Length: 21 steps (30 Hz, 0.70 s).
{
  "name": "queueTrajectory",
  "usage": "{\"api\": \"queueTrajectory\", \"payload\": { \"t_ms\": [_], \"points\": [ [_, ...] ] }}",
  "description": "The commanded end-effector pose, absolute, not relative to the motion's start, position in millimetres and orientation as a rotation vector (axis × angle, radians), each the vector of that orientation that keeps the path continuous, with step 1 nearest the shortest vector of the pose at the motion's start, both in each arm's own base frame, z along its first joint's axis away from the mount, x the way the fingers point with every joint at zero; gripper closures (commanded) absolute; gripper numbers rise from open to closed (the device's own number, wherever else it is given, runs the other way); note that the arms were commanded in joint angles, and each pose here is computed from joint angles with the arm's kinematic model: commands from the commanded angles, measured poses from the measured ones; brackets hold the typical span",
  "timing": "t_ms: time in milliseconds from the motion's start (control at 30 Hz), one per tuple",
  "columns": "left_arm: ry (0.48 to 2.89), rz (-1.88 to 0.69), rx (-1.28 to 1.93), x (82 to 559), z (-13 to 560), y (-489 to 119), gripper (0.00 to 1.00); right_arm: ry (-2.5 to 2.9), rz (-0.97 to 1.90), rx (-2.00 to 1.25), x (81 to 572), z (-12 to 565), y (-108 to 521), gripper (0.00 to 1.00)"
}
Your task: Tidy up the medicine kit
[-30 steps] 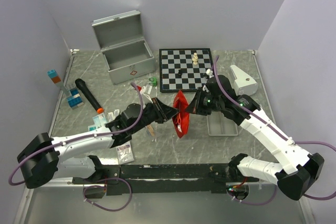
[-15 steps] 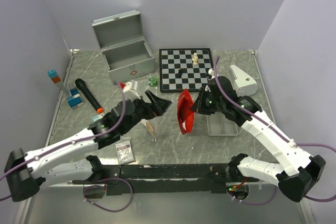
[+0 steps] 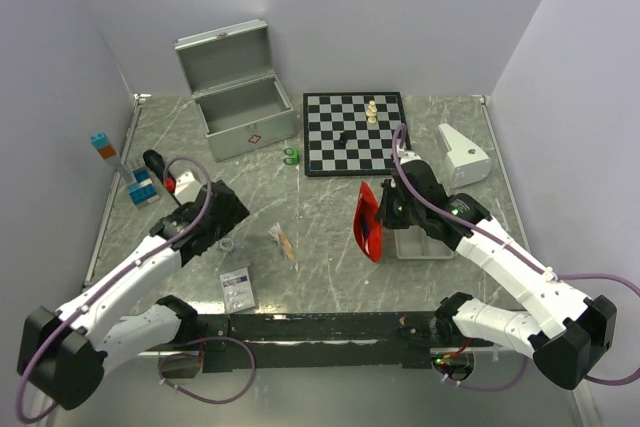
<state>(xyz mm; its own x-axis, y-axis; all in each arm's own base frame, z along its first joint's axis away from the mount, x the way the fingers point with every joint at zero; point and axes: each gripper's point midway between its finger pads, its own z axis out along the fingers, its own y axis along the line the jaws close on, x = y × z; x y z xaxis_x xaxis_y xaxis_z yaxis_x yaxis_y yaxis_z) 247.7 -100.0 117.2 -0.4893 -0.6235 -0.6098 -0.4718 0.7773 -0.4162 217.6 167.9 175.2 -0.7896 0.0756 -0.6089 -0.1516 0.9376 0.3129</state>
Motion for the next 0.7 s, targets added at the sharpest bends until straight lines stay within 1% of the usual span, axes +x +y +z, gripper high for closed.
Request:
{"api": "queueTrajectory", "payload": {
  "t_ms": [0, 100, 167, 367, 667],
  "points": [
    [2.243, -0.220, -0.765, 268, 115, -96, 0.04, 2.361, 0.483, -0.094, 227, 184, 174, 1.00],
    [2.309, -0.120, -0.737, 285, 101, -91, 0.08, 2.360, 0.498, -0.100, 227, 183, 176, 1.00],
    [2.349, -0.082, -0.706, 292, 92, -92, 0.14, 2.360, 0.508, -0.104, 226, 182, 178, 1.00],
    [2.426, -0.002, -0.697, 299, 64, -84, 0.21, 2.353, 0.529, -0.106, 225, 183, 180, 1.00],
    [2.464, 0.032, -0.725, 299, 41, -67, 0.25, 2.361, 0.545, -0.109, 225, 180, 183, 1.00]
  ]
}}
